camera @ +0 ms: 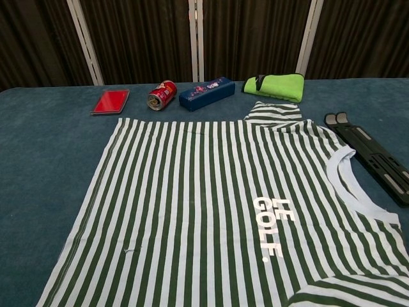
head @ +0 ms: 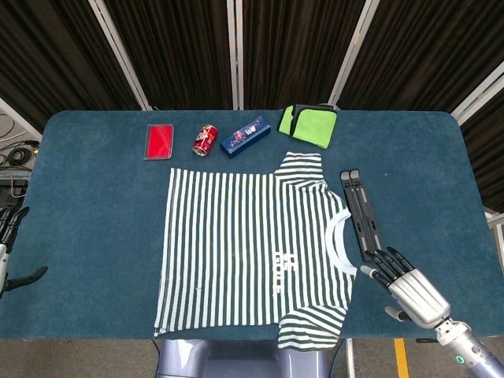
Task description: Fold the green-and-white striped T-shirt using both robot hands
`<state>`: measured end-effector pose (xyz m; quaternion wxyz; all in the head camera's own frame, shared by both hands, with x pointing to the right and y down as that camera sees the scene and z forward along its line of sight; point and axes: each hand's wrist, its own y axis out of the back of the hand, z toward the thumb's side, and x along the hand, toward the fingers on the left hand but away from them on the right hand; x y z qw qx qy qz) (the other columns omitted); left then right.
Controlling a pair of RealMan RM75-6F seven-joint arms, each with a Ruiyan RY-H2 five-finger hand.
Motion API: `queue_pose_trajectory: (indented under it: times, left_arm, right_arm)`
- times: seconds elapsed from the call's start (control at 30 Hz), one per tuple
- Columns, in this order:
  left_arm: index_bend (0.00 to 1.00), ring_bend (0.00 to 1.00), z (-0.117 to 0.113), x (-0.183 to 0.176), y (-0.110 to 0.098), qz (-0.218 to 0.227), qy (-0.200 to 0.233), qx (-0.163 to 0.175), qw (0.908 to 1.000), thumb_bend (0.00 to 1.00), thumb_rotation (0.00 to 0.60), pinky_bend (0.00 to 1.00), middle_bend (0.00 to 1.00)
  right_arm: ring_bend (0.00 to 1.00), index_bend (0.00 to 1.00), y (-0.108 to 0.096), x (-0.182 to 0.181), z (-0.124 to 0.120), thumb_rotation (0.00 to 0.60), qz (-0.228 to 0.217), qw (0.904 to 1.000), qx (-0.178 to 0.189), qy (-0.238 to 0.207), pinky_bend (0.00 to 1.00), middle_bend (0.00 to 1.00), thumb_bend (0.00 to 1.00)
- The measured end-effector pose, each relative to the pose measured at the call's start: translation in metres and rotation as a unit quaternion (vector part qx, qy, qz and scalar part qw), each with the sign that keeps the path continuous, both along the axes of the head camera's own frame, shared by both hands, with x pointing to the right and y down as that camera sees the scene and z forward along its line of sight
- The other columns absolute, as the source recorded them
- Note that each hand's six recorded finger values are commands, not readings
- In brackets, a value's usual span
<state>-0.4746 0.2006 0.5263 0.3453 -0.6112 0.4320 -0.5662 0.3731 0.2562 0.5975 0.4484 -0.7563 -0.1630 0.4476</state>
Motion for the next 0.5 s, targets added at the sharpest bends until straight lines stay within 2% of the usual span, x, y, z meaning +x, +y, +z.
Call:
queue_pose_trajectory:
  times: [0.1,0.27,0.5]
  left_arm:
    - [0.00,0.00,0.000,0.000,0.000,-0.001,-0.002,0.000,1.0000,0.00,0.600,0.00,0.00]
    - [0.00,0.00,0.001,-0.002,0.000,-0.003,-0.001,-0.001,1.0000,0.00,0.600,0.00,0.00]
    - [0.00,0.00,-0.002,-0.005,0.000,-0.006,0.002,0.002,1.0000,0.00,0.600,0.00,0.00]
  right_arm:
    - [0.00,0.38,0.012,-0.014,0.015,0.600,-0.043,0.9986,-0.011,-0.029,0.00,0.07,0.00]
    - [0.00,0.40,0.026,-0.037,0.032,0.600,-0.100,0.9926,-0.026,-0.064,0.00,0.08,0.00]
    - [0.00,0.39,0.038,-0.047,0.050,0.600,-0.124,0.9896,-0.035,-0.064,0.00,0.08,0.00]
